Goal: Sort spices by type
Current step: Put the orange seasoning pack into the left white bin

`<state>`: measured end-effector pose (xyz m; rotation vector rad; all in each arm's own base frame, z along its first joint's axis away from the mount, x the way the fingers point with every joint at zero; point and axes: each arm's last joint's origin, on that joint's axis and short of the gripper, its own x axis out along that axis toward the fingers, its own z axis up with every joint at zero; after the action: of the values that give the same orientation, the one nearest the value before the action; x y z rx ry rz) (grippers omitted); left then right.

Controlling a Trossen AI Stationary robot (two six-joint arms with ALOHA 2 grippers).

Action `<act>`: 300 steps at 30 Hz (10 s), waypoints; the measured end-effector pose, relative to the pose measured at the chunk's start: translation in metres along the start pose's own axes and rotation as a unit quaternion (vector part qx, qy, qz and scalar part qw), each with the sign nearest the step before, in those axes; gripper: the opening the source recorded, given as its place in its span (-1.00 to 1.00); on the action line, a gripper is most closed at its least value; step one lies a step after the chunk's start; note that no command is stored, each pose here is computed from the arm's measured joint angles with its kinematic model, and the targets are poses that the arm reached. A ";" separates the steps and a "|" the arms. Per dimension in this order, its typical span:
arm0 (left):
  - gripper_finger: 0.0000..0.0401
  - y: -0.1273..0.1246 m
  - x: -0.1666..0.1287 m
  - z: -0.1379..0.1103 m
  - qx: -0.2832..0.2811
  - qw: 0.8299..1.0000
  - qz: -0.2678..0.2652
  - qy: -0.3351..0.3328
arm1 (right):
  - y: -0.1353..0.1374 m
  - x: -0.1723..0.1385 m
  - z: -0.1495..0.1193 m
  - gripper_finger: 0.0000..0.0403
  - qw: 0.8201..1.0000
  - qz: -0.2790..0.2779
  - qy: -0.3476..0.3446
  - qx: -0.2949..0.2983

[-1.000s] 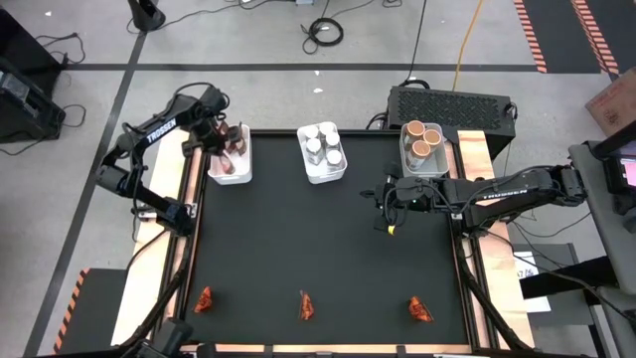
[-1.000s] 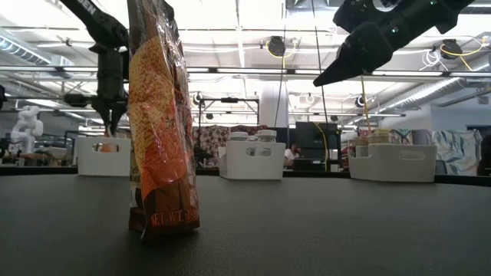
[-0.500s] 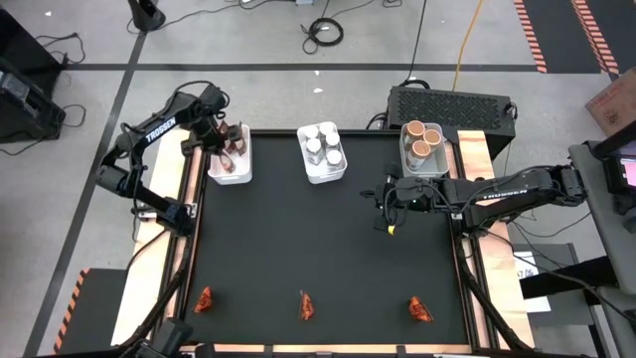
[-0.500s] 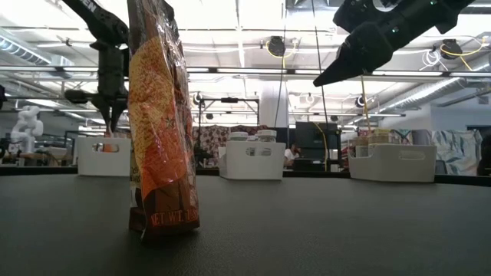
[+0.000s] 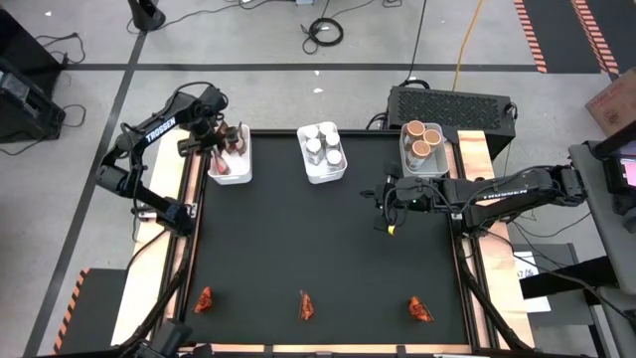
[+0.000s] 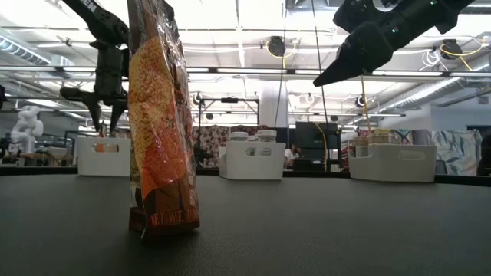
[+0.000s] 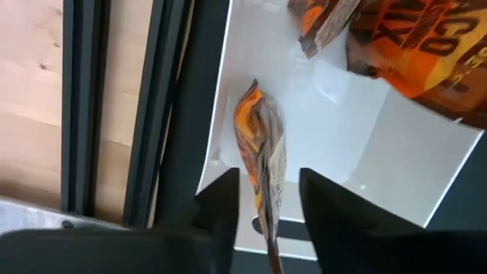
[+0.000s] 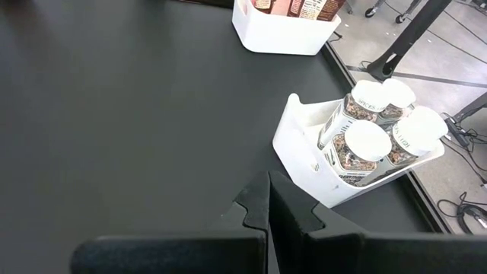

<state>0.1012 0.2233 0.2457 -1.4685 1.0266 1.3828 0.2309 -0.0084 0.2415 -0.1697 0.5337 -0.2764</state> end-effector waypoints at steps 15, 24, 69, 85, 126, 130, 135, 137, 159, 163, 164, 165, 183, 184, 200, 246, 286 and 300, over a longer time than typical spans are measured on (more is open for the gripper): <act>-0.13 -0.001 -0.018 0.003 -0.006 1.000 -0.022 0.004 | 0.000 0.000 0.000 -1.00 1.000 0.000 0.000 0.000; -0.13 -0.007 -0.061 -0.011 0.022 0.997 -0.064 -0.022 | 0.000 0.000 0.000 -1.00 1.000 0.000 0.000 0.000; -0.14 -0.027 -0.064 -0.295 0.673 0.718 -0.096 0.149 | 0.000 0.000 0.000 -1.00 1.000 0.000 0.000 0.000; -0.14 0.033 -0.064 -0.355 0.667 0.723 -0.006 0.178 | 0.000 0.000 0.000 -1.00 1.000 0.000 0.000 0.000; -0.14 0.083 -0.027 -0.394 0.481 0.864 0.023 0.147 | 0.000 0.000 0.000 -1.00 1.000 0.000 0.000 0.000; -0.14 0.083 -0.027 -0.394 0.471 0.871 0.020 0.142 | 0.000 0.000 0.000 -1.00 1.000 0.000 0.000 0.000; -0.14 0.083 -0.027 -0.395 0.475 0.871 0.004 0.125 | 0.000 0.000 0.000 -1.00 1.000 0.000 0.000 0.000; -0.14 0.084 -0.026 -0.395 0.480 0.869 0.001 0.121 | 0.000 0.000 0.000 -1.00 1.000 0.000 0.000 0.000; -0.14 0.086 0.017 -0.424 0.525 0.845 0.086 0.057 | 0.000 0.000 0.000 -1.00 1.000 0.000 0.000 0.000; -0.14 0.086 0.018 -0.424 0.525 0.844 0.087 0.058 | 0.000 0.000 0.000 -1.00 1.000 0.000 0.000 0.000; -0.14 0.086 0.018 -0.424 0.527 0.843 0.088 0.060 | 0.000 0.000 0.000 -1.00 1.000 0.000 0.000 0.000; -0.14 0.087 0.018 -0.424 0.530 0.841 0.089 0.062 | 0.000 0.000 0.000 -1.00 1.000 0.000 0.000 0.000; -0.98 0.068 0.018 -0.417 0.589 0.802 0.074 0.065 | 0.000 0.000 0.000 -1.00 1.000 0.000 0.000 0.000; -0.98 0.063 0.018 -0.415 0.596 0.797 0.072 0.067 | 0.000 0.000 0.000 -1.00 1.000 0.000 0.000 0.000; -0.99 -0.026 -0.027 -0.365 0.686 0.727 -0.014 0.026 | 0.000 0.000 0.000 -1.00 1.000 0.000 0.000 0.000; -1.00 0.021 -0.130 -0.191 0.587 0.781 -0.095 -0.192 | 0.000 0.000 0.000 -1.00 1.000 0.000 0.000 0.000; -1.00 -0.001 -0.114 -0.121 0.530 0.833 -0.012 -0.160 | 0.000 0.000 0.000 -1.00 1.000 0.000 0.000 0.000; -1.00 -0.022 -0.105 -0.108 0.538 0.828 -0.020 -0.156 | 0.000 0.000 0.000 -1.00 1.000 0.000 0.000 0.000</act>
<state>0.1487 0.1282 0.3540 -0.3928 1.2254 0.7023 0.2308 -0.0084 0.2414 -0.1696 0.5336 -0.2763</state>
